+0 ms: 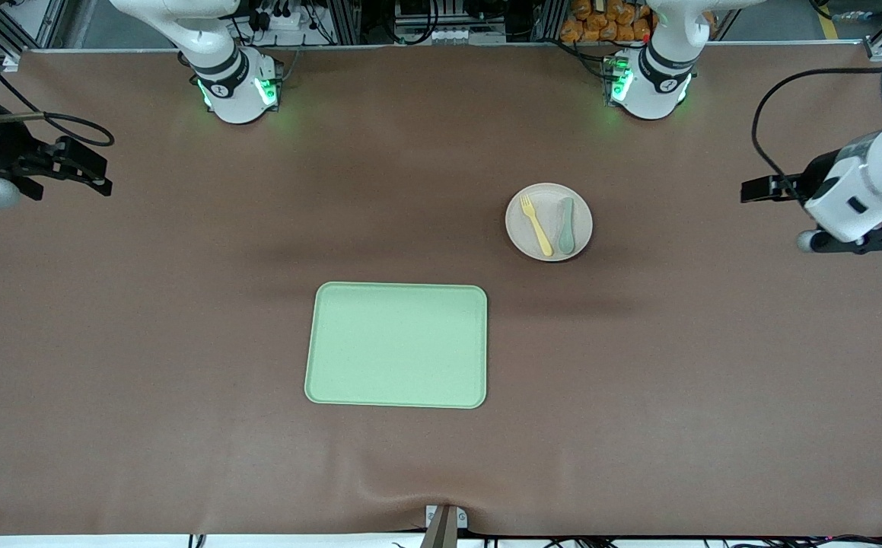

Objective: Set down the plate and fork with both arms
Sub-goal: 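Reach the left gripper down to the rim of the white plate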

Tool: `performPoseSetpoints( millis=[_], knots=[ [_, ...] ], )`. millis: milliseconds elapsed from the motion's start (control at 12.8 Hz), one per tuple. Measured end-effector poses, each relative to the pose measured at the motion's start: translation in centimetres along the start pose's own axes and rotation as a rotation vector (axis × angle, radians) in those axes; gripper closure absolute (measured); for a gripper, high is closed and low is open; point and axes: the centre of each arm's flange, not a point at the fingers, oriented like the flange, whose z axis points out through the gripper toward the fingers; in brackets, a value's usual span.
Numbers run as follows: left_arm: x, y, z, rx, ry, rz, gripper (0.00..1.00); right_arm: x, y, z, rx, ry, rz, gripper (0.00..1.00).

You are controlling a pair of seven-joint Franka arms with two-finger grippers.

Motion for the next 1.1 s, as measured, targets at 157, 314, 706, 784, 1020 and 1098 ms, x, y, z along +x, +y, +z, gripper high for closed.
performPoseSetpoints(
  millis=[157,314,706,784,1020,1098],
  knots=[
    [0.9,1.5,4.7,0.009,-0.028,0.024,0.0,0.0,0.0,0.0,0.0,0.0,0.0,0.0],
    [1.3,3.7,9.1,0.022,-0.04,0.054,0.0,0.0,0.0,0.0,0.0,0.0,0.0,0.0],
    [0.8,7.2,18.0,0.039,-0.032,0.121,0.0,0.0,0.0,0.0,0.0,0.0,0.0,0.0],
    [0.5,8.1,19.7,0.044,-0.04,0.124,0.0,0.0,0.0,0.0,0.0,0.0,0.0,0.0],
    [0.3,10.3,22.9,0.048,-0.035,0.098,0.0,0.0,0.0,0.0,0.001,0.0,-0.001,0.0],
    [0.5,11.2,23.4,0.046,-0.025,0.09,0.0,0.0,-0.1,0.0,0.001,0.0,-0.001,0.0]
  ],
)
